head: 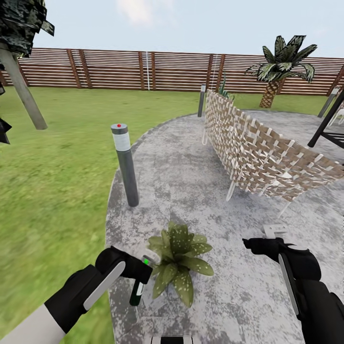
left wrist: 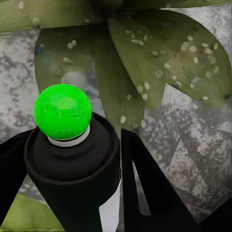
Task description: Pick up the pesticide atomizer in the garden and spray insectifuge to fully cover both potted plants in the garden.
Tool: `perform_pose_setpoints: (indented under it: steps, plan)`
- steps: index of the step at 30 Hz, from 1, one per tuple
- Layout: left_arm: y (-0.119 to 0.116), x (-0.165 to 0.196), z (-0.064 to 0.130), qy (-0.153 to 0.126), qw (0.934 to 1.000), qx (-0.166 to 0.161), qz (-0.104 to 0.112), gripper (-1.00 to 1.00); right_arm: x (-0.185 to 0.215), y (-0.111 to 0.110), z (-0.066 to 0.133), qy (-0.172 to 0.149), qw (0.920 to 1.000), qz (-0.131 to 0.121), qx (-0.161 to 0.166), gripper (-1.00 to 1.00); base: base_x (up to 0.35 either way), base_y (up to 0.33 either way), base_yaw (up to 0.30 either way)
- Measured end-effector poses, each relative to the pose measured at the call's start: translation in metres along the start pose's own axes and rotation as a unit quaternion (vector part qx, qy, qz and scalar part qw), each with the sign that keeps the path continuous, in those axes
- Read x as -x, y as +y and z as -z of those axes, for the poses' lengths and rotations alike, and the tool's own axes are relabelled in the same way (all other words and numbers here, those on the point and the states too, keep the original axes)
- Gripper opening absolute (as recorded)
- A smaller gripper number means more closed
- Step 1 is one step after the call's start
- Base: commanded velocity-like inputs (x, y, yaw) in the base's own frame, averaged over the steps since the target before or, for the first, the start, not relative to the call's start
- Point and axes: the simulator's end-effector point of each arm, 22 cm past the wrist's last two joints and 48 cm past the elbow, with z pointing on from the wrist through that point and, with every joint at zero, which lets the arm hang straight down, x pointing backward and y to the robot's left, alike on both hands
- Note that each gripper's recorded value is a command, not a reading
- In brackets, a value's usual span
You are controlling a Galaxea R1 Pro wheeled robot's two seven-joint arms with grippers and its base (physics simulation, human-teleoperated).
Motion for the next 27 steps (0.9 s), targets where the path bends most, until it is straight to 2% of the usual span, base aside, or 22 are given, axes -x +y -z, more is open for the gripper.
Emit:
perform_pose_setpoints:
  steps: [7,9,12,15,16,17,18,19,20,22,27]
  plan:
    - [0.004,-0.013,-0.003,0.010,0.9999,0.002,0.007,-1.00,0.000,-0.001,0.000,-0.001,1.0000,-0.001,-0.001,1.00,-0.216,0.245,0.000]
    - [0.008,-0.020,-0.007,0.020,0.9997,0.005,0.013,-1.00,0.001,-0.001,0.000,-0.001,1.0000,-0.001,-0.001,1.00,-0.197,0.273,0.000]
    - [0.023,-0.045,-0.020,0.053,0.9980,0.016,0.031,-1.00,0.003,-0.002,0.000,-0.003,1.0000,-0.001,-0.002,1.00,-0.182,0.279,0.000]
    - [0.026,-0.054,-0.024,0.065,0.9971,0.019,0.034,-1.00,0.004,-0.002,0.000,-0.003,1.0000,-0.001,-0.002,1.00,-0.051,0.138,-0.141]
    - [0.031,-0.044,-0.026,0.040,0.9983,0.027,0.034,-1.00,0.007,-0.003,0.001,-0.004,1.0000,-0.003,-0.003,1.00,-0.005,0.013,-0.261]
    - [0.032,-0.039,-0.027,0.028,0.9986,0.028,0.035,-1.00,0.007,-0.003,0.001,-0.004,1.0000,-0.003,-0.003,1.00,-0.001,0.002,-0.272]
    - [0.065,-0.039,-0.026,0.013,0.9973,0.052,0.051,-1.00,0.008,-0.003,0.001,-0.004,1.0000,-0.003,-0.003,1.00,0.000,0.001,-0.273]
    - [0.097,-0.043,-0.021,0.003,0.9925,0.066,0.102,-1.00,0.009,-0.004,0.001,-0.005,1.0000,-0.003,-0.003,1.00,0.000,0.000,-0.274]
    - [0.101,-0.046,-0.021,0.001,0.9905,0.061,0.123,-1.00,0.009,-0.004,0.001,-0.005,1.0000,-0.003,-0.004,1.00,0.000,0.031,-0.274]
    - [0.102,-0.055,-0.023,0.004,0.9887,0.057,0.138,-1.00,0.009,-0.005,0.001,-0.005,1.0000,-0.002,-0.005,1.00,0.000,0.244,-0.274]
    - [0.102,-0.059,-0.026,0.006,0.9883,0.058,0.141,-1.00,0.009,-0.006,0.001,-0.005,1.0000,-0.002,-0.005,1.00,0.000,0.289,-0.274]
